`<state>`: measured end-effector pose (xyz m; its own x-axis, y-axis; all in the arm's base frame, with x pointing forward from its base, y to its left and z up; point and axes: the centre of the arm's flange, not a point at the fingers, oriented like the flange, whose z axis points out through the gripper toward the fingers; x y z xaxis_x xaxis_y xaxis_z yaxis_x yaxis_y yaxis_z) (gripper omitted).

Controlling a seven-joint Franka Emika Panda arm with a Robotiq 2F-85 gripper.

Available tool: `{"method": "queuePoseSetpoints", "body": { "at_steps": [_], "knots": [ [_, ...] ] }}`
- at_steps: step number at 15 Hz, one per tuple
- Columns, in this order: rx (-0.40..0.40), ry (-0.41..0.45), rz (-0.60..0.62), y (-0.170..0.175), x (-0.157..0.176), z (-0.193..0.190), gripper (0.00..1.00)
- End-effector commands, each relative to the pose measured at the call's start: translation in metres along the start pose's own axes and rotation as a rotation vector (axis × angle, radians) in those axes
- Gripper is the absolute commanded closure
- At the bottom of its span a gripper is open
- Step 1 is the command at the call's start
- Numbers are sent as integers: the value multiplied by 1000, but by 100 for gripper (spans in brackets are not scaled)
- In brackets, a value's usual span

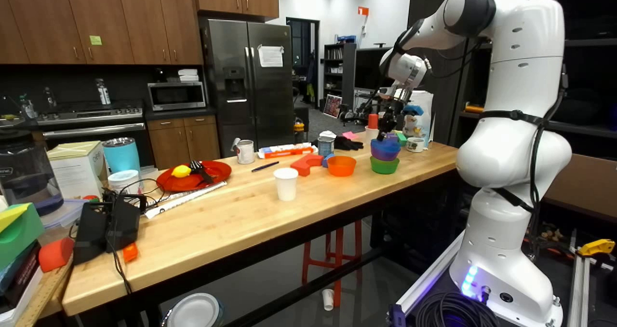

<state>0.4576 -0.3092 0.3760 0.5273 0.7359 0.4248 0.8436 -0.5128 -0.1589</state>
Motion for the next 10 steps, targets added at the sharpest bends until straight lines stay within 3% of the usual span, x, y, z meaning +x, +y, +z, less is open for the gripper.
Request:
{"method": "queuePoseSetpoints", "body": {
  "at_steps": [1,10],
  "knots": [
    [-1,-9,74,-7,-1,-2,99],
    [-34,-92,297,-3,-11,-10,99]
  ]
}}
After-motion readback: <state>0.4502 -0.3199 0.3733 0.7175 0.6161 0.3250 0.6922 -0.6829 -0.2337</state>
